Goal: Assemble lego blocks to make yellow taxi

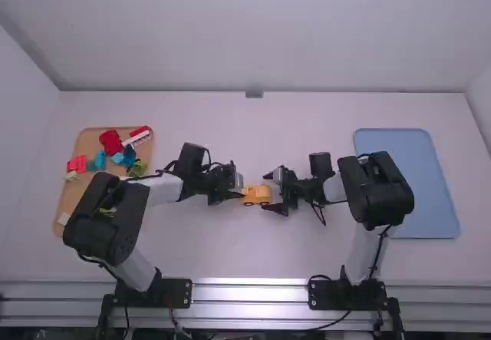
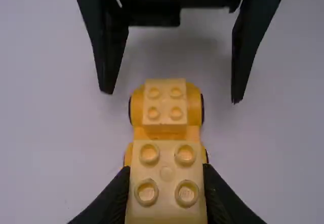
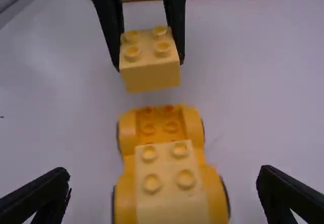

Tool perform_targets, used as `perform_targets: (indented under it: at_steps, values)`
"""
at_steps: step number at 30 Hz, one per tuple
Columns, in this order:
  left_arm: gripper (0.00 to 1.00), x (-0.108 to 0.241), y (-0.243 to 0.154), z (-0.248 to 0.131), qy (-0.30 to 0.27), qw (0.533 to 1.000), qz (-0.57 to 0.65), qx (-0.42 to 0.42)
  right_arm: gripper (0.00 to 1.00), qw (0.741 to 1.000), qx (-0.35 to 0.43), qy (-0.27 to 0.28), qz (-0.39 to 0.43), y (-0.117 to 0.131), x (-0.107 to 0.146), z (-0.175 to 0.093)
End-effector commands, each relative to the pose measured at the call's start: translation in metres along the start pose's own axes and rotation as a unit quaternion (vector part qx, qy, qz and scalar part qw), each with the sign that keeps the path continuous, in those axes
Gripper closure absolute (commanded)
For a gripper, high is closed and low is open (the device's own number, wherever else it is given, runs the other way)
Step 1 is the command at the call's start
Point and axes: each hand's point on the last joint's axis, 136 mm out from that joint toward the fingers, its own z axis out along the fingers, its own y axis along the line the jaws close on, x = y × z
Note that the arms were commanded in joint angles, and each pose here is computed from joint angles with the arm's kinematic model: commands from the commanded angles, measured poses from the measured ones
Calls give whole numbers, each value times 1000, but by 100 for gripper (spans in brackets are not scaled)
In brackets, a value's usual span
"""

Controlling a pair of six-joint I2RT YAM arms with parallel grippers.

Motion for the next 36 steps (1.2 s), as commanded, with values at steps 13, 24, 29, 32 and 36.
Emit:
perform_targets:
  at_steps: [13,24,29,32,36]
  values:
    - [91,13,-8,23,-16,998,-52,26,10,999,-36,-10,-14,-4,14,25]
    - [91,6,-4,29,-38,997,-49,43,59,999,-30,11,7,2,26,22]
    - [91,7,-9,33,-35,997,-49,50,60,999,-36,17,15,2,26,25]
    - [91,9,-11,36,-33,997,-52,55,60,999,-38,17,13,2,25,26]
    - [90,12,-15,40,-30,996,-55,62,60,999,-37,17,12,2,25,26]
